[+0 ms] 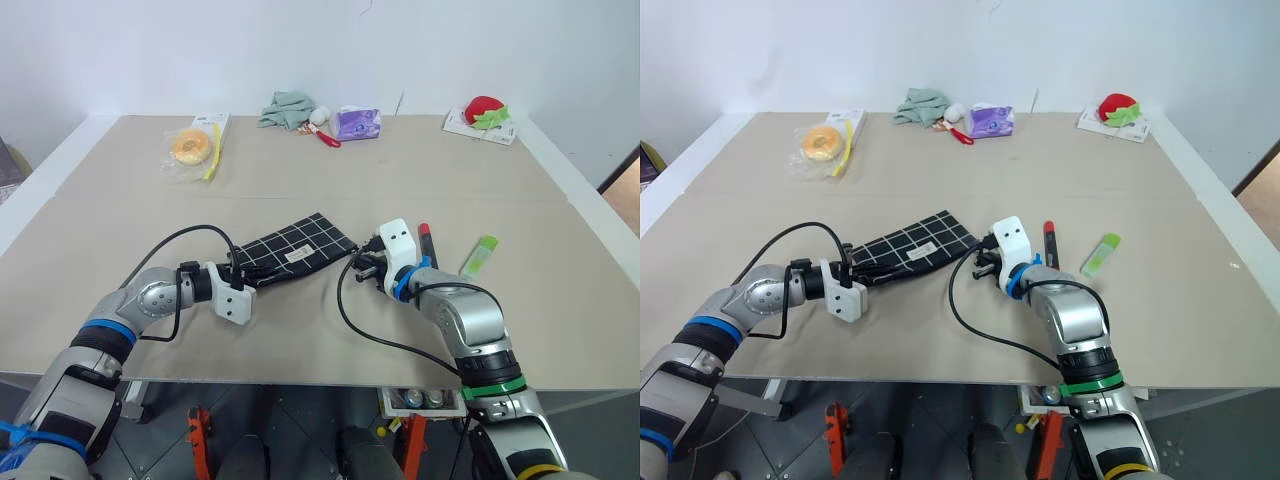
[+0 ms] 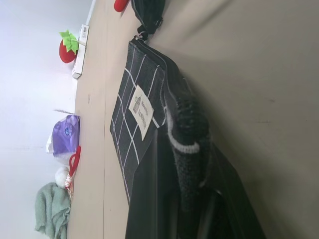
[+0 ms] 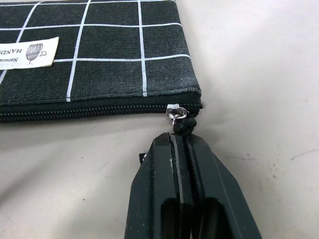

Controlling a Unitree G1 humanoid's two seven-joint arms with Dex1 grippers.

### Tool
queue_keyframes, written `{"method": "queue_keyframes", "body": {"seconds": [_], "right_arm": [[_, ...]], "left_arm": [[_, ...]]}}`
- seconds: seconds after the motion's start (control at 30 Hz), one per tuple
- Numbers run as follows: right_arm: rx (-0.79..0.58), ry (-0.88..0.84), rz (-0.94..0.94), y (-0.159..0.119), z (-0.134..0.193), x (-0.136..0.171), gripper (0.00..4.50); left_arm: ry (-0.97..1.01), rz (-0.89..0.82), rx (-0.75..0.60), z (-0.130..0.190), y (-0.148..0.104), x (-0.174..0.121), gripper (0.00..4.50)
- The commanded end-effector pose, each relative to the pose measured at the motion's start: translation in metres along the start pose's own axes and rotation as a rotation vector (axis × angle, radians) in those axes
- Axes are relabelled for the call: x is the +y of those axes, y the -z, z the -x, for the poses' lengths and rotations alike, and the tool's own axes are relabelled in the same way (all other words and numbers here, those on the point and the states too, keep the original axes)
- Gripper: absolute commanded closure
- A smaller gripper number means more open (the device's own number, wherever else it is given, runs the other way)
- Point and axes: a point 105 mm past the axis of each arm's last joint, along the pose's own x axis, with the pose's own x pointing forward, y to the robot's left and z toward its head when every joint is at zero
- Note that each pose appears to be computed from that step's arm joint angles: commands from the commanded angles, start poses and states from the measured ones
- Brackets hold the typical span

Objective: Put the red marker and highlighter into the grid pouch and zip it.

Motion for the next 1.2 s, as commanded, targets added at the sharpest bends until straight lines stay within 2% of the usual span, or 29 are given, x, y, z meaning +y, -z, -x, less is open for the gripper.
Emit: {"method": "queue_keyframes", "body": {"seconds": [0.03,0.17,0.37,0.67,0.73,0.9,1.2], "right_arm": [[-0.057,-0.146,0.046,-0.014,0.005,0.03,4.3],[-0.051,-0.276,0.061,-0.012,0.011,0.057,4.3],[-0.05,-0.359,0.087,-0.011,0.014,0.075,4.3],[-0.122,-0.559,0.125,-0.027,0.026,0.116,4.3],[-0.066,-0.553,0.135,-0.02,0.023,0.116,4.3],[-0.004,-0.348,0.124,-0.012,0.004,0.078,4.3],[0.025,-0.312,0.141,-0.005,0.009,0.063,4.3]], "left_arm": [[0.035,0.04,-0.03,-0.01,-0.007,-0.016,4.5],[0.023,0.048,-0.035,-0.011,-0.008,-0.013,4.5],[0.009,0.061,-0.04,-0.012,-0.01,-0.011,4.5],[-0.009,0.072,-0.046,-0.015,-0.012,-0.008,4.5],[-0.035,0.075,-0.073,-0.017,-0.017,-0.003,4.5],[-0.074,0.102,-0.105,-0.017,-0.025,0.008,4.5],[-0.062,0.119,-0.107,-0.013,-0.028,0.006,4.5]]}}
